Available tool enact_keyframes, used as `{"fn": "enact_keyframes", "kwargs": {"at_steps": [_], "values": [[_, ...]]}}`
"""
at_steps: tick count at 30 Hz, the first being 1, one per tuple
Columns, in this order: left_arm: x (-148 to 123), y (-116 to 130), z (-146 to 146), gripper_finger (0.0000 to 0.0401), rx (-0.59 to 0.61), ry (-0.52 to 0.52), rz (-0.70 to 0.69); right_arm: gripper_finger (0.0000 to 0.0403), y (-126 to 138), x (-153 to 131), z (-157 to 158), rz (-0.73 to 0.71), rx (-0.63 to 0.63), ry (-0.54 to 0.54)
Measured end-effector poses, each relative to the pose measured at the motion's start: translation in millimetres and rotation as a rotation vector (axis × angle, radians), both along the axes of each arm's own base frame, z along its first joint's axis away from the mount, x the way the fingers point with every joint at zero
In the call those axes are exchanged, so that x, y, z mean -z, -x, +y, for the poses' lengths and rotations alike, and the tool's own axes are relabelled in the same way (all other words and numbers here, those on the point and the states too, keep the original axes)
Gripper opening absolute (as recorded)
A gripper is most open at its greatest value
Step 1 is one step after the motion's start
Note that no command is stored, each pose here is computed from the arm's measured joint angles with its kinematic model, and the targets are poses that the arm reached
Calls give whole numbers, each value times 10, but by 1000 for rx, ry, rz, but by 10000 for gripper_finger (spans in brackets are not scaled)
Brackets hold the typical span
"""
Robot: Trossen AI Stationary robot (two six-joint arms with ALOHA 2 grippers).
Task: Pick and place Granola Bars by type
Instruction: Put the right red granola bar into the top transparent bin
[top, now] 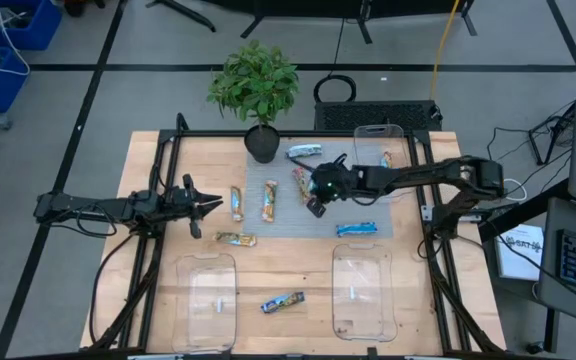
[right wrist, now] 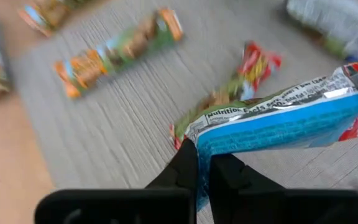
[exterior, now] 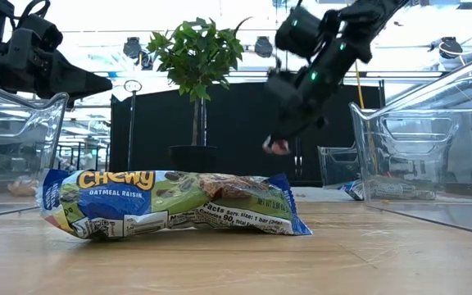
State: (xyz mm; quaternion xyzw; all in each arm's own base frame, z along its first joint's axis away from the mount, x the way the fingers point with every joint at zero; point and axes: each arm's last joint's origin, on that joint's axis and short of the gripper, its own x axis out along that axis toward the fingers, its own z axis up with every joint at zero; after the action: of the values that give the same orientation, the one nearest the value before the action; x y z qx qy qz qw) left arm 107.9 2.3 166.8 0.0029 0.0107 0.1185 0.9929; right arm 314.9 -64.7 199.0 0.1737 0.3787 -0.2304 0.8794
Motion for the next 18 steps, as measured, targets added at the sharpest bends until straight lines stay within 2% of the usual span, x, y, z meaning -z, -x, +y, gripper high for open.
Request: {"fn": "enact_keyframes", "kwargs": {"at_steps": [11,18], "values": [[2,0,0,63,0,0,3,5,415,-591,72,-82,-8,34],[5,0,0,63,2,5,4,4,647,-844,101,-128,13,96]]}}
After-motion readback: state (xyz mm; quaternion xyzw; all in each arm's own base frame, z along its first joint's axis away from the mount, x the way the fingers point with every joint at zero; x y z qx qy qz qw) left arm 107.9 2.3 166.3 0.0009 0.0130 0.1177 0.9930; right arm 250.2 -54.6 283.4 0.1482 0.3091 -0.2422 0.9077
